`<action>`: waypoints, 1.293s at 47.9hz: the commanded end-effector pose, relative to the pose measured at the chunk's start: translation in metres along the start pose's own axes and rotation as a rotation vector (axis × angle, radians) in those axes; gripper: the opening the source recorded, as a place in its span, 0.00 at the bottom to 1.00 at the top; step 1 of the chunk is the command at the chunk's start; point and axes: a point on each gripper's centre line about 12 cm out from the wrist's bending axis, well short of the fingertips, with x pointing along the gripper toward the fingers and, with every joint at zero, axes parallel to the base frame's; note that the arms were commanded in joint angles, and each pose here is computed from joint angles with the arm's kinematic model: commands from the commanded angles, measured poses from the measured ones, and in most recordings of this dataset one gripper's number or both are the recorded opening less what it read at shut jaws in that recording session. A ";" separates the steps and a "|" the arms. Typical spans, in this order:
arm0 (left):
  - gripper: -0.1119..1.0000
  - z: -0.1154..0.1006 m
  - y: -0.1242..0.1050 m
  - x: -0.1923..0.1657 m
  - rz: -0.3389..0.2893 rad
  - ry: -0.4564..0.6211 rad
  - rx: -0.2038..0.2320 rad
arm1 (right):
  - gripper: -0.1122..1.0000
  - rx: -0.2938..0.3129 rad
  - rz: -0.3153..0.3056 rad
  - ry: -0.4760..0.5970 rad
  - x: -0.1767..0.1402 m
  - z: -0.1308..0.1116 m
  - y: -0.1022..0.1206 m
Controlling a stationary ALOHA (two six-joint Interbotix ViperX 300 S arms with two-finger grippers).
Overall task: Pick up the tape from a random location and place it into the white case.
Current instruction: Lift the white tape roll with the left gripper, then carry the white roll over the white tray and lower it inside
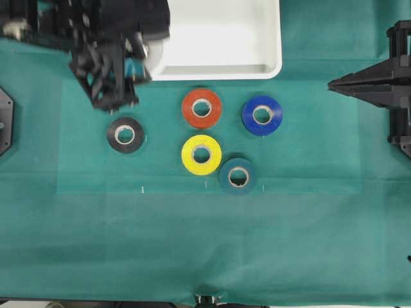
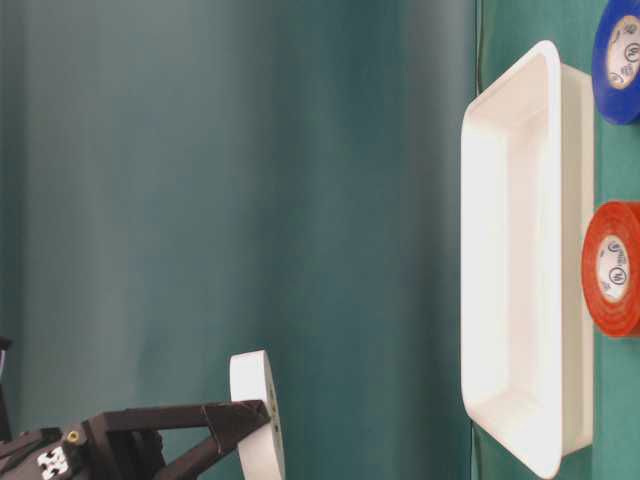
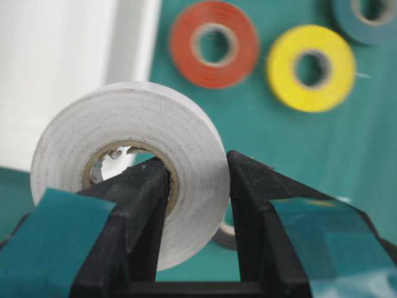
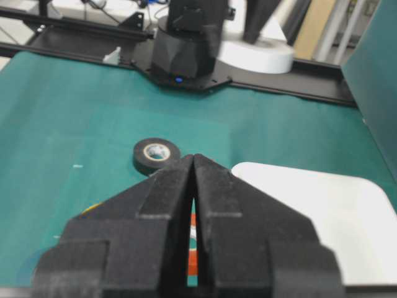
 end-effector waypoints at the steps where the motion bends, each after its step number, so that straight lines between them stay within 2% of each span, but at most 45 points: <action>1: 0.33 0.002 0.019 -0.012 0.028 -0.037 -0.032 | 0.10 0.000 -0.002 -0.026 0.002 0.011 0.000; 10: 0.33 0.003 0.045 -0.015 0.070 -0.041 -0.054 | 0.10 0.000 -0.002 -0.026 0.002 0.011 0.000; 21: 0.33 0.002 0.070 -0.017 0.109 -0.039 -0.103 | 0.10 0.000 -0.002 -0.026 0.002 0.011 0.000; 39: 0.33 0.005 0.073 -0.010 0.112 -0.033 -0.113 | 0.10 -0.003 -0.002 -0.025 0.002 0.011 0.000; 45: 0.33 0.015 0.074 -0.006 0.113 -0.064 -0.111 | 0.10 -0.005 -0.002 -0.025 0.002 0.011 0.000; 62: 0.33 0.064 0.079 0.017 0.111 -0.102 -0.100 | 0.10 -0.006 -0.002 -0.023 0.002 0.010 0.000</action>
